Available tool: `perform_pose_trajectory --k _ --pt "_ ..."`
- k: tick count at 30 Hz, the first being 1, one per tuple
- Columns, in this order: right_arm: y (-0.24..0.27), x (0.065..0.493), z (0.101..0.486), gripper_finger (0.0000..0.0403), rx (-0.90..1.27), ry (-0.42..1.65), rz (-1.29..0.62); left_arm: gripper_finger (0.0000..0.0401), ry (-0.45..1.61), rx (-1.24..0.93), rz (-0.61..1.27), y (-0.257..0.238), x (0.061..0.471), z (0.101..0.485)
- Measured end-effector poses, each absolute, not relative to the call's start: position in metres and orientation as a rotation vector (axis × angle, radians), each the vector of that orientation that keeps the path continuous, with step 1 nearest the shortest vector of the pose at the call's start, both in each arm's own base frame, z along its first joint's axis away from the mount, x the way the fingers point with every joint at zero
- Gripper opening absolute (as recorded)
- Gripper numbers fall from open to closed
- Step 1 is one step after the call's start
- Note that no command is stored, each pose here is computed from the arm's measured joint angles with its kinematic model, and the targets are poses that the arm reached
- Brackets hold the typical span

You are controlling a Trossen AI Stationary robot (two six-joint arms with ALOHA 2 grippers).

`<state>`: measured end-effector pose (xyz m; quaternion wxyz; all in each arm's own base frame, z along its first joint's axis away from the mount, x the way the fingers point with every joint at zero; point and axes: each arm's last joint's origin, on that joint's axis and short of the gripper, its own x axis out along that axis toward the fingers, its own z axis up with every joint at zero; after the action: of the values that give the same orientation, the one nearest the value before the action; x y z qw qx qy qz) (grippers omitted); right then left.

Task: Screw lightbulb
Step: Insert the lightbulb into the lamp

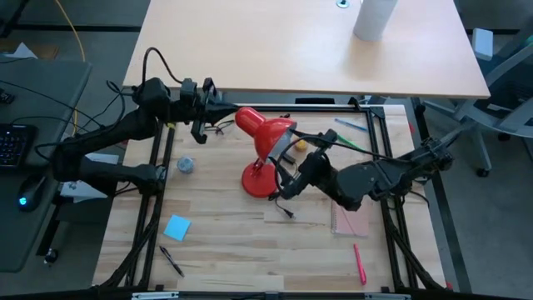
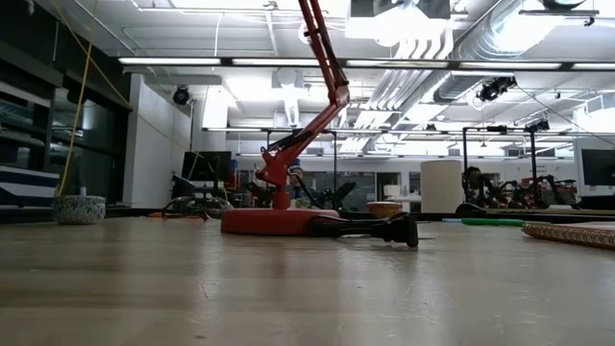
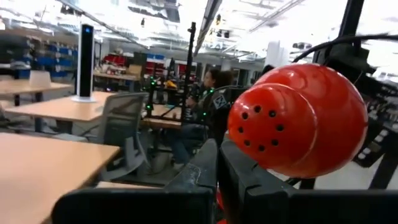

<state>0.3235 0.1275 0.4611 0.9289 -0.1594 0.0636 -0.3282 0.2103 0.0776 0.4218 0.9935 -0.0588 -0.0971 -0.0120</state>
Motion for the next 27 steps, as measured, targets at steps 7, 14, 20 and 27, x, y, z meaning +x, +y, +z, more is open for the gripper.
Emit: perform_pose_trajectory --k 7,14,20,27 --pt "0.118 0.329 0.46 0.0367 -0.368 0.148 -0.642 0.0 -0.176 -0.047 -0.055 0.079 0.218 0.417" --pt "0.111 0.332 0.459 0.0367 -0.402 0.164 -0.644 0.0 -0.215 -0.024 -0.136 0.076 0.215 0.422" --pt "0.107 0.335 0.458 0.0364 -0.399 0.164 -0.624 0.0 -0.214 -0.021 -0.156 0.075 0.215 0.422" --pt "0.107 0.338 0.454 0.0329 -0.369 0.165 -0.651 0.0 -0.212 -0.021 -0.156 0.075 0.215 0.422"
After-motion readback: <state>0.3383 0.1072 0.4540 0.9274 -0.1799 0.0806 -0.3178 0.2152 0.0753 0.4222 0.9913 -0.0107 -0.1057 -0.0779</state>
